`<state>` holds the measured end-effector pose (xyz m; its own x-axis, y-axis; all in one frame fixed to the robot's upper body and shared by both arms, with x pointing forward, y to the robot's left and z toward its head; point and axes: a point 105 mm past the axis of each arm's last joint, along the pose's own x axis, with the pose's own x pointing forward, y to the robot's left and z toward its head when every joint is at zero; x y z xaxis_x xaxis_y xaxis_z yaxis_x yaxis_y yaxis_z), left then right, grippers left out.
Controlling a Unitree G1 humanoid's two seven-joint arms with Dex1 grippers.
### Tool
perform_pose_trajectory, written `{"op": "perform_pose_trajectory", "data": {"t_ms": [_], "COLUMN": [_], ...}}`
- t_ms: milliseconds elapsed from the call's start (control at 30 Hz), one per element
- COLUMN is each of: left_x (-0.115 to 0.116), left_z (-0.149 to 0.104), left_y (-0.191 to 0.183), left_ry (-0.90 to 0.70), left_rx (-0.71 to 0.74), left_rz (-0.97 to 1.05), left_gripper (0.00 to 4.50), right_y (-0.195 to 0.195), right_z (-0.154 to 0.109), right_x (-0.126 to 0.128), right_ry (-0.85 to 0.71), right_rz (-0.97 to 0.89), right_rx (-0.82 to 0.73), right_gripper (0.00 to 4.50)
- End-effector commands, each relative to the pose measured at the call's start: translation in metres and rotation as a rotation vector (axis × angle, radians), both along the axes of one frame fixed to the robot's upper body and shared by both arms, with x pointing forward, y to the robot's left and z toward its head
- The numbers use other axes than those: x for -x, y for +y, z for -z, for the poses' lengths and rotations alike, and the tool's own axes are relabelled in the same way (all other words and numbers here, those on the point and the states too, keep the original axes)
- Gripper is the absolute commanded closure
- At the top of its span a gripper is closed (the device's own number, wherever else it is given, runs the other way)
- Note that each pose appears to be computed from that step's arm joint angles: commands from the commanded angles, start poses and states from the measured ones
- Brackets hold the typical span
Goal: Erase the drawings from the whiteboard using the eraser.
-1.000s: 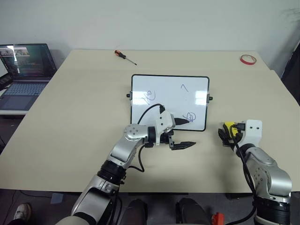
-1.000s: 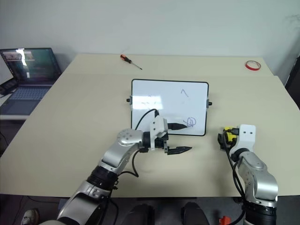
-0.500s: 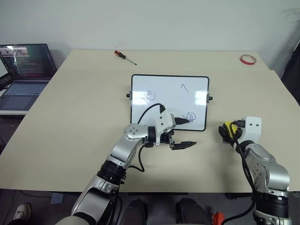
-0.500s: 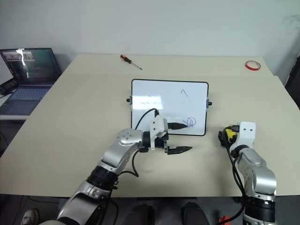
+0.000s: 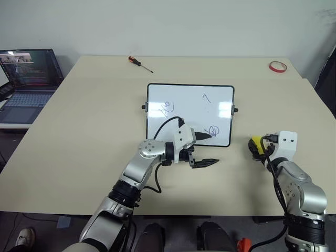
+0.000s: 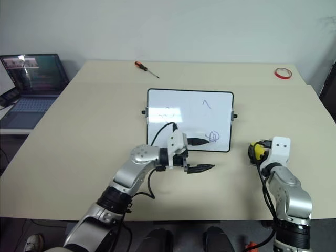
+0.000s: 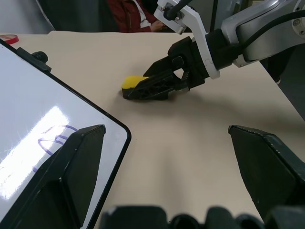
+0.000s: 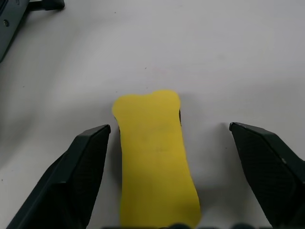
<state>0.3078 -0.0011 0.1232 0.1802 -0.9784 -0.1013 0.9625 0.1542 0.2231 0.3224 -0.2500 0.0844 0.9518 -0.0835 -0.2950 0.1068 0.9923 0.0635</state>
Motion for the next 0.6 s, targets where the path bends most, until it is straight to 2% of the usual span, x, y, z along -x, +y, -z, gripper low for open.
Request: {"op": "perform_pose_trajectory", "data": {"t_ms": [33,200,233,600], "left_x": [0.0027,0.0024,0.0024,0.0005], "left_z": [-0.0126,-0.0128,-0.0127,-0.0146], "left_y": [-0.003,-0.0033,-0.003,-0.0001], "left_ry": [-0.045,-0.038,-0.037,-0.05], "left_rx": [0.02,0.017,0.017,0.017], "left_rz": [0.02,0.021,0.021,-0.001], "left_gripper": [0.0,0.0,0.0,0.0], "right_y": [-0.0026,-0.0023,-0.0022,-0.0027], "right_z": [-0.0134,-0.0138,-0.0139,-0.0185], "right_x": [-0.0007,-0.0014,-0.0015,-0.0034], "right_ry": [-0.063,-0.066,-0.066,-0.083], "right_rz": [0.01,0.015,0.014,0.014], "right_rx": [-0.012,-0.019,-0.02,0.02], "right_gripper": [1.33,3.13,3.29,3.3]}}
